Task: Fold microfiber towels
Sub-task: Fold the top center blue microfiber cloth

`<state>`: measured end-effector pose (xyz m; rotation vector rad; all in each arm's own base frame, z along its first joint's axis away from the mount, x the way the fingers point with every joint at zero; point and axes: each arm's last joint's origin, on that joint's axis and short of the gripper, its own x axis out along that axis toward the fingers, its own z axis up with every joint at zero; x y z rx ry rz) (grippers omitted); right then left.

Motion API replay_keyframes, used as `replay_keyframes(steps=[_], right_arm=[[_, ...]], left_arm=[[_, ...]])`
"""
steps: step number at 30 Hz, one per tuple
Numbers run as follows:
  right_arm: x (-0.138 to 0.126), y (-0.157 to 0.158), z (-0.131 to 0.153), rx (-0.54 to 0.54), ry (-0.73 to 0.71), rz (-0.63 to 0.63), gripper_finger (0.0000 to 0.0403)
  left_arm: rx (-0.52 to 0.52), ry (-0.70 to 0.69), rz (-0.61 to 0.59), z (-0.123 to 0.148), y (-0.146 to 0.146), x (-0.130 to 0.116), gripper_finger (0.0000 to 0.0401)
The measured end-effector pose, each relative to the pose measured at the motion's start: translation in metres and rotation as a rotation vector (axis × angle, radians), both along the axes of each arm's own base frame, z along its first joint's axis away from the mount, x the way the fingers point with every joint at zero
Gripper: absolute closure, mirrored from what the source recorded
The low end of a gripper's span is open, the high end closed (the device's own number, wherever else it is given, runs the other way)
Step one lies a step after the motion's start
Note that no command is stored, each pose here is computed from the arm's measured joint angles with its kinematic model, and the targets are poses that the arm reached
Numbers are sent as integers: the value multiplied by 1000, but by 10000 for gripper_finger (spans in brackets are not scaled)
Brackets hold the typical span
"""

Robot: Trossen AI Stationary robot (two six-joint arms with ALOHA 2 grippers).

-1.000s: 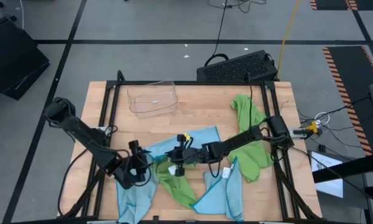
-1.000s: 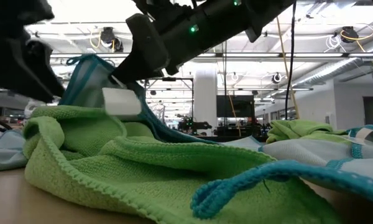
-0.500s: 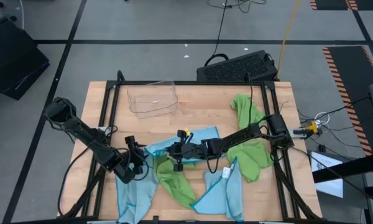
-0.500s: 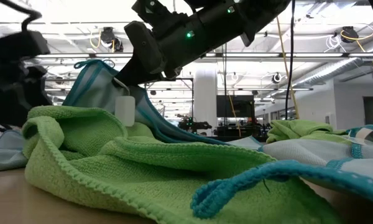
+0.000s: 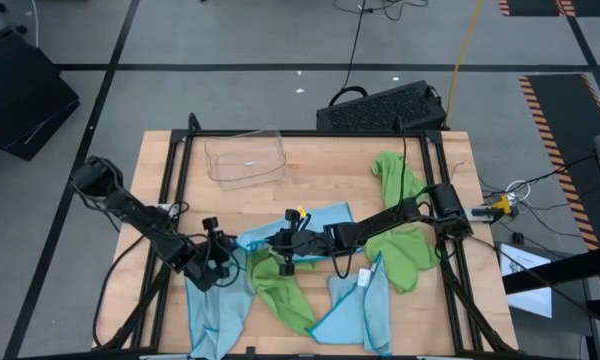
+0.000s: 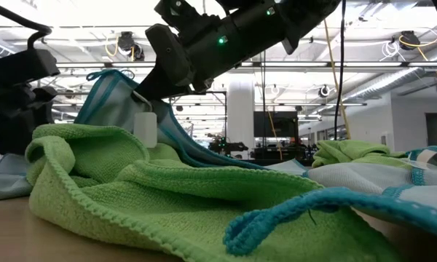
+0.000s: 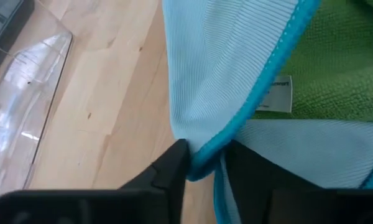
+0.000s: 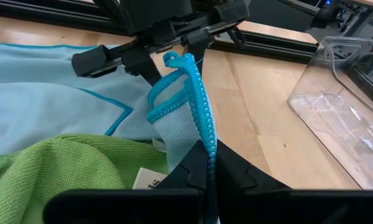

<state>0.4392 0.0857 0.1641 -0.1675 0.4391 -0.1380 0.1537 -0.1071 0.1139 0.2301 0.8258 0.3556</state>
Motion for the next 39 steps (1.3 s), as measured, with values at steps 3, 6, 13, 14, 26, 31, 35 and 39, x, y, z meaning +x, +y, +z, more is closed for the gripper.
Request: replay_keyframes(steps=[3, 6, 13, 14, 26, 31, 35, 39], right_arm=[[0, 0, 0, 0, 0, 0, 399], [0, 0, -1, -7, 10, 3, 399], [-4, 0, 1, -21, 49, 8, 383], [-4, 1, 1, -12, 47, 6, 373], [-10, 26, 4, -164, 72, 218, 189], [-11, 38, 8, -208, 27, 267, 166], [-12, 53, 9, -249, -18, 310, 166], [-10, 61, 17, -312, -27, 326, 166]], left_arm=[[-2, -1, 1, 0, 0, 0, 343], [-4, -3, 2, 0, 0, 0, 388], [-24, -14, 8, 3, -2, 3, 388], [-29, -12, 4, 4, -3, 3, 391], [-52, -13, 0, 6, -6, 6, 396], [-59, -16, 7, 6, -6, 6, 393], [-64, -11, 5, 6, -6, 6, 396], [-70, -14, 9, 6, -6, 6, 392]])
